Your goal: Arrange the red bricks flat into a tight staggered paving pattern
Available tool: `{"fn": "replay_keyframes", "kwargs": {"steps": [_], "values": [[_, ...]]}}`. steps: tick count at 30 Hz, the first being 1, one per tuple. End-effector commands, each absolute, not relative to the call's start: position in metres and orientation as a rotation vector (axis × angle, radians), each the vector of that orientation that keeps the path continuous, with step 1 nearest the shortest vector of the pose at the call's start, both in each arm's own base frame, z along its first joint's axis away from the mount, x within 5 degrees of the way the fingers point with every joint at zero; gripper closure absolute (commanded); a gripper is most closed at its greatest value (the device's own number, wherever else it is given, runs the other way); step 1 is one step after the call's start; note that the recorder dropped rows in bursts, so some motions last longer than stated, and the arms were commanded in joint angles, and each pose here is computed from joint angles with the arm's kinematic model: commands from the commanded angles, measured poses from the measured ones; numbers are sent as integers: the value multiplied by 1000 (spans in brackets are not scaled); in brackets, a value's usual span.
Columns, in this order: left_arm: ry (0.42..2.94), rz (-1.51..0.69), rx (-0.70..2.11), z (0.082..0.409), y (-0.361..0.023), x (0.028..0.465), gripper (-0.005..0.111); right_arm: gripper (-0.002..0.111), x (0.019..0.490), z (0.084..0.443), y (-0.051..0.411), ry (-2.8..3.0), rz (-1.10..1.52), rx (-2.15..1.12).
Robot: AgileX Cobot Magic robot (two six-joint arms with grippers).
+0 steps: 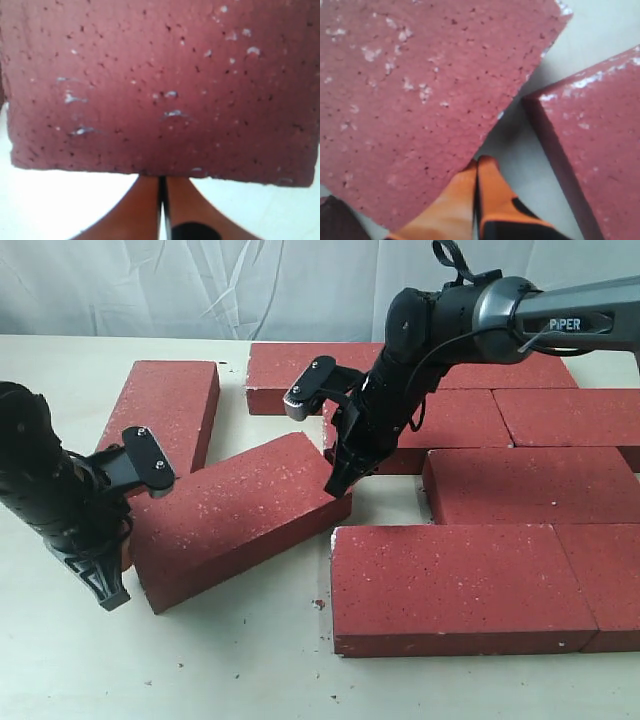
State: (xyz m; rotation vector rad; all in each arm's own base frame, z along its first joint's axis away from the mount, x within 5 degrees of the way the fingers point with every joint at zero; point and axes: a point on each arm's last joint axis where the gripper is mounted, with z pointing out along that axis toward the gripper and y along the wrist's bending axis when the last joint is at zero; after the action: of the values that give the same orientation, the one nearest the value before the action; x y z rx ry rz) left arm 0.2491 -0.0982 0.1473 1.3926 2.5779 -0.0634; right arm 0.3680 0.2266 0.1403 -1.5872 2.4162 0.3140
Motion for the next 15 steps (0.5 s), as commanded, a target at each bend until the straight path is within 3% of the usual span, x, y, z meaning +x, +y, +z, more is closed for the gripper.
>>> {"fn": "replay_keyframes", "kwargs": {"steps": [1, 15], "values": [[2456, -48, 1250, 155, -106, 264, 107, 109, 364, 146, 229, 2464, 351, -1554], [2320, 41, 1218, 153, -108, 280, 107, 109, 354, 147, 235, 2521, 493, -1550]]}}
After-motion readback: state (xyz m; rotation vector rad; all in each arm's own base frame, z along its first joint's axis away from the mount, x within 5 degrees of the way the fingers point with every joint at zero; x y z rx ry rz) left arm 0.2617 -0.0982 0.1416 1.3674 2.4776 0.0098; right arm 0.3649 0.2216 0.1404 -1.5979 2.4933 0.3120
